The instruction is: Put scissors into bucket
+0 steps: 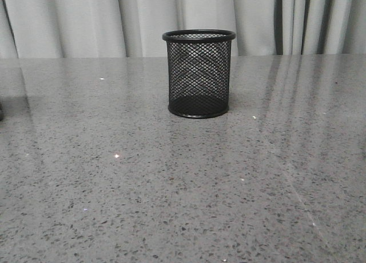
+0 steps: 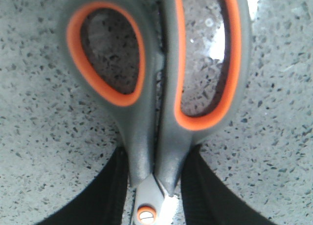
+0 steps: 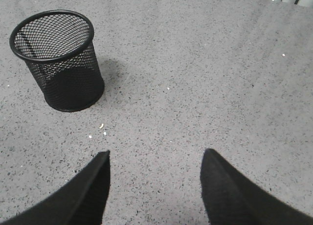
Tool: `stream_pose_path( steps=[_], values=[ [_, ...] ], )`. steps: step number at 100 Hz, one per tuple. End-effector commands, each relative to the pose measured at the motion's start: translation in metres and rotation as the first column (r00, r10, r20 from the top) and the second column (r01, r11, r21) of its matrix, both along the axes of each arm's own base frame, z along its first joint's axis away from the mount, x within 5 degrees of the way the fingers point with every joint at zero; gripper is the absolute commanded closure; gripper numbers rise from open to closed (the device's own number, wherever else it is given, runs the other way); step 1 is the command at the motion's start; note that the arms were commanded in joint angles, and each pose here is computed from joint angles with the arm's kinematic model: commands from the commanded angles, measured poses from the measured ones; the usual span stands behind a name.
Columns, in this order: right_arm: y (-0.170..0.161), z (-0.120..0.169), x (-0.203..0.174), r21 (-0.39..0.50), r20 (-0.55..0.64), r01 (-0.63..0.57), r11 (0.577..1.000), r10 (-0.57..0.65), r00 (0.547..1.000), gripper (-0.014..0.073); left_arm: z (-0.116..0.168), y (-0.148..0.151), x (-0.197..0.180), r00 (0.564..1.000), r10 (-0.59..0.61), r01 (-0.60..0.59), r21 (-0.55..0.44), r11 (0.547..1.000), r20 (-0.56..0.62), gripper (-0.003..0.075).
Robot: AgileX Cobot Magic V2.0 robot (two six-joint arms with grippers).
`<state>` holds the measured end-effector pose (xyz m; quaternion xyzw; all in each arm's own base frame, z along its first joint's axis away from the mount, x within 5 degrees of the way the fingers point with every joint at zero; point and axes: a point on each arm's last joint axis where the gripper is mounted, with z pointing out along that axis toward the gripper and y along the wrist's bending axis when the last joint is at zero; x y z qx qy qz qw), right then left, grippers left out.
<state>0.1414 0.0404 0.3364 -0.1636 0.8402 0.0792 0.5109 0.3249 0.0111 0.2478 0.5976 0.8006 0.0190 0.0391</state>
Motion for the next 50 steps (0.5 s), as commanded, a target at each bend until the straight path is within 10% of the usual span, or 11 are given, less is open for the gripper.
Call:
stream_pose_path(
  steps=[1,50],
  values=[
    [-0.001,0.019,0.004,0.019,0.114,0.015,1.0,-0.017,0.993,0.0221,0.002,-0.003,0.004,0.999,0.014,-0.012,-0.03,0.999,0.048,0.0739],
    [-0.001,0.023,0.008,0.036,0.16,0.028,0.999,-0.034,0.986,0.0221,0.083,-0.015,-0.002,0.966,0.051,-0.009,-0.167,0.986,0.252,0.0739]
  ],
)
